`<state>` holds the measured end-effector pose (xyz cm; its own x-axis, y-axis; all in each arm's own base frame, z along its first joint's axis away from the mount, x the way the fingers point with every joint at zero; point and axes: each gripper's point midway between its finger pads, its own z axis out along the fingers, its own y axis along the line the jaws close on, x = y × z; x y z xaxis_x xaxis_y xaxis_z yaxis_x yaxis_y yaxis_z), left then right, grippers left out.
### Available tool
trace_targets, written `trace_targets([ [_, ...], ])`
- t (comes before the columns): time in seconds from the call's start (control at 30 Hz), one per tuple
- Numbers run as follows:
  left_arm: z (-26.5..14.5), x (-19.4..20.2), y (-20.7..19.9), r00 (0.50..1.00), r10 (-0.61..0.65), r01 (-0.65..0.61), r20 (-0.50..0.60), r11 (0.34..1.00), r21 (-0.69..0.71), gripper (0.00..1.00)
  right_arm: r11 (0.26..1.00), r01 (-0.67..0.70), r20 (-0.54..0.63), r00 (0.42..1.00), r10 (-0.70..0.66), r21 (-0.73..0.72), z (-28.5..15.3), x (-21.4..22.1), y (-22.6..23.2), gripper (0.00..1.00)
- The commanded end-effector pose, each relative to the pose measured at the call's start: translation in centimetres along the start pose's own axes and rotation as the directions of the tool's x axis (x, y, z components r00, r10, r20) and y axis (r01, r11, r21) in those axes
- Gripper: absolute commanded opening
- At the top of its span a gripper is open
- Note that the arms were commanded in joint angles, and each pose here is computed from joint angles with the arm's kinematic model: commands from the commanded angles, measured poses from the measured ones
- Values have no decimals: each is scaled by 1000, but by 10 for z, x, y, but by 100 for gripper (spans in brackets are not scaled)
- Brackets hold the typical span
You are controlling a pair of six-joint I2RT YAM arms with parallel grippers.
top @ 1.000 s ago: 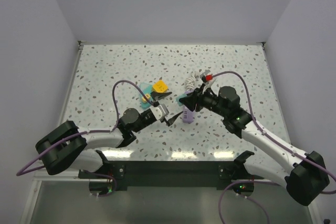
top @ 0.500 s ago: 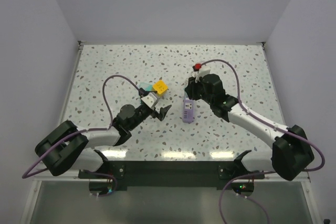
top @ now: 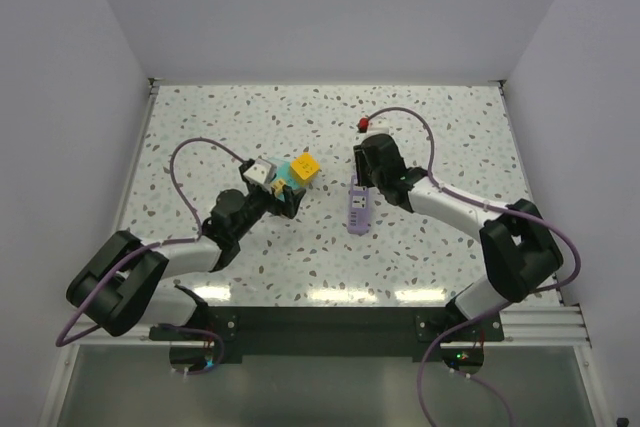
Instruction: Insert the plug
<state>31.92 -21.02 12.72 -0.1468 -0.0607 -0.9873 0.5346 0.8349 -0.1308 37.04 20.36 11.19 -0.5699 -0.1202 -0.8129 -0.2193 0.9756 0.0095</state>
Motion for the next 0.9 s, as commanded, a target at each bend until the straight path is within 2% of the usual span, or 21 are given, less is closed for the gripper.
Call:
trace_targets([
  [0.0,-1,0,1,999,-48,48,1,999,10,100,998,-46,31,999,44,49,3,-16,-4,0],
  [0.87,3,4,-5,996,-84,85,-14,995,49,100,991,-64,-13,998,66,120,4,7,-18,0],
])
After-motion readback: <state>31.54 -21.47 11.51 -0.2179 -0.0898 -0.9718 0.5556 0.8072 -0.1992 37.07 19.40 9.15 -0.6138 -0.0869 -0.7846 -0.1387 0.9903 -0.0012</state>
